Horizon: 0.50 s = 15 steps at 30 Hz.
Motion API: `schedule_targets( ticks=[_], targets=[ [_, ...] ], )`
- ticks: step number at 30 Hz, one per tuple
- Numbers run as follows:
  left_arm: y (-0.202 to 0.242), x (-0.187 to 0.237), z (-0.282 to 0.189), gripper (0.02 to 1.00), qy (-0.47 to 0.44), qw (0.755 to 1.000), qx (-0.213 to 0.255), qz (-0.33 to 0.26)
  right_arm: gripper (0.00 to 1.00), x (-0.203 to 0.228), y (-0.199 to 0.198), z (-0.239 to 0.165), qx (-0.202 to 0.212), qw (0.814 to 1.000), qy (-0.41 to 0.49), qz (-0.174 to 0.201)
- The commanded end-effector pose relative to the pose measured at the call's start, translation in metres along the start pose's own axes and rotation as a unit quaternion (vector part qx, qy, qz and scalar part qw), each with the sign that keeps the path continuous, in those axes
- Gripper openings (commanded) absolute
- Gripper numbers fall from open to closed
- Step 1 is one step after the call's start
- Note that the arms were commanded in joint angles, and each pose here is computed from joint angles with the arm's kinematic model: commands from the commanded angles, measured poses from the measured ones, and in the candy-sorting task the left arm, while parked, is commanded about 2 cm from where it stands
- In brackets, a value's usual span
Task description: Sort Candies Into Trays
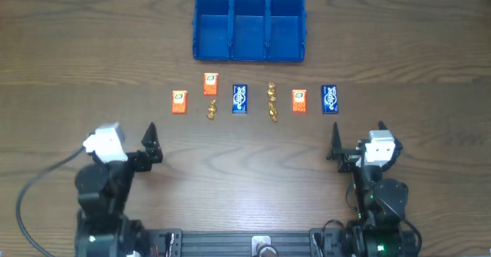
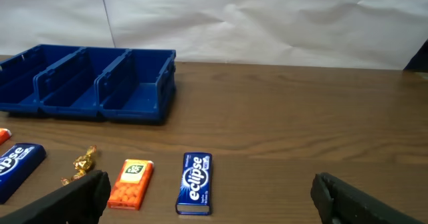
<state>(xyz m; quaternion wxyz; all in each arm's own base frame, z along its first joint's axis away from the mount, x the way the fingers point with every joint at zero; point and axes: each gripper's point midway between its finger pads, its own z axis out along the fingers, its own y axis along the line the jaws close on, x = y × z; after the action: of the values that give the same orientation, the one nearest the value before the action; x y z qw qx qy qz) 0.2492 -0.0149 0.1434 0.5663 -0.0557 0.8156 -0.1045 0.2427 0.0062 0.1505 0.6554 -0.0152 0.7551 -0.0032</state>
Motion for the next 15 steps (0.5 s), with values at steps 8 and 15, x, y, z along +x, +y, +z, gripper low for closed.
schedule_targets(
  ticks=[8, 15],
  targets=[
    [-0.036, -0.045, 0.043, 0.998, 0.201, 0.979, 0.026, -0.027, 0.998, 0.001, -0.003, -0.001, 0.007, 1.0, 0.007, -0.007],
    [-0.043, -0.014, 0.093, 0.998, 0.338, 0.941, 0.004, -0.015, 1.0, 0.001, -0.003, -0.001, 0.007, 1.0, 0.007, -0.007]
  ],
)
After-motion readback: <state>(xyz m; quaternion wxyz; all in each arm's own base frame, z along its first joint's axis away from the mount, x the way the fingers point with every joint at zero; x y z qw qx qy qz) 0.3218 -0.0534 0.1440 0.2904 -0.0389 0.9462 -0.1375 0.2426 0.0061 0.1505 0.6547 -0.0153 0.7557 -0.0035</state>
